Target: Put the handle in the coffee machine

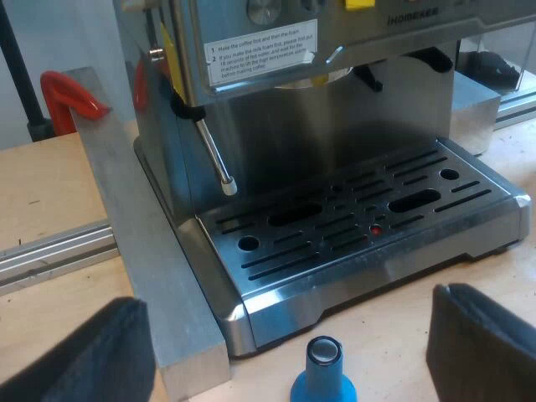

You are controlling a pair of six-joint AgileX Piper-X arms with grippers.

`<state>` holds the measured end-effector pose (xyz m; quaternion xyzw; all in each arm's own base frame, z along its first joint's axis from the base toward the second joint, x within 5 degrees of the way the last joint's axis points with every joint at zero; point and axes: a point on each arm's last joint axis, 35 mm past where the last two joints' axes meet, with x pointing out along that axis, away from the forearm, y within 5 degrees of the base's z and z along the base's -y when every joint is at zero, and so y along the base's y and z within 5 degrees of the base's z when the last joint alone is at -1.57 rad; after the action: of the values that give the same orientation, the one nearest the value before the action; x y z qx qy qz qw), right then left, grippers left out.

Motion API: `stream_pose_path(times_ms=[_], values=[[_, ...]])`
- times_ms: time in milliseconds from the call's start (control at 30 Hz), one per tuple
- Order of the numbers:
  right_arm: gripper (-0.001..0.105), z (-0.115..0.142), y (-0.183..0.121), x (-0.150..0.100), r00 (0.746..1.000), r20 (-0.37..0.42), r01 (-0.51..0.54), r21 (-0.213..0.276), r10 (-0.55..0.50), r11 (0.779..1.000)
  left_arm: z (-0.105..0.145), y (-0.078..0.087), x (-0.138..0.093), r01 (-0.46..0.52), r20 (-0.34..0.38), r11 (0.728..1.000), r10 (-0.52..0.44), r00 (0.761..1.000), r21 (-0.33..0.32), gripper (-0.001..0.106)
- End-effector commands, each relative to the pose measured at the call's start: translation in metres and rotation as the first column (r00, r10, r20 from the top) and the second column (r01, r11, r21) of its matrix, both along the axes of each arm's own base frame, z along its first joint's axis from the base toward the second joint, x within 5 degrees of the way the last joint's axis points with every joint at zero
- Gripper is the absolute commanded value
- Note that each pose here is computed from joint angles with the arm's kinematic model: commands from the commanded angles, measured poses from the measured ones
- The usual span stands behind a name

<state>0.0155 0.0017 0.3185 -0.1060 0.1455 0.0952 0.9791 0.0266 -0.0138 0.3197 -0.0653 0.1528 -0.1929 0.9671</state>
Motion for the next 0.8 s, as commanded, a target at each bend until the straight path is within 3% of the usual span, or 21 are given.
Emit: stream_pose_path(times_ms=[33,800], values=[[0.06,0.004,0.0003,0.0004,1.0,0.009,-0.008,-0.003,0.008,1.0,0.0033,-0.0002,-0.0006,0.006,0.014,1.0,-0.006,1.0,-0.005,0.07],[0.06,0.004,0.0004,0.0004,1.0,0.009,-0.01,-0.003,0.01,1.0,0.0024,-0.0002,-0.0009,0.006,0.005,1.0,-0.006,1.0,-0.005,0.07]])
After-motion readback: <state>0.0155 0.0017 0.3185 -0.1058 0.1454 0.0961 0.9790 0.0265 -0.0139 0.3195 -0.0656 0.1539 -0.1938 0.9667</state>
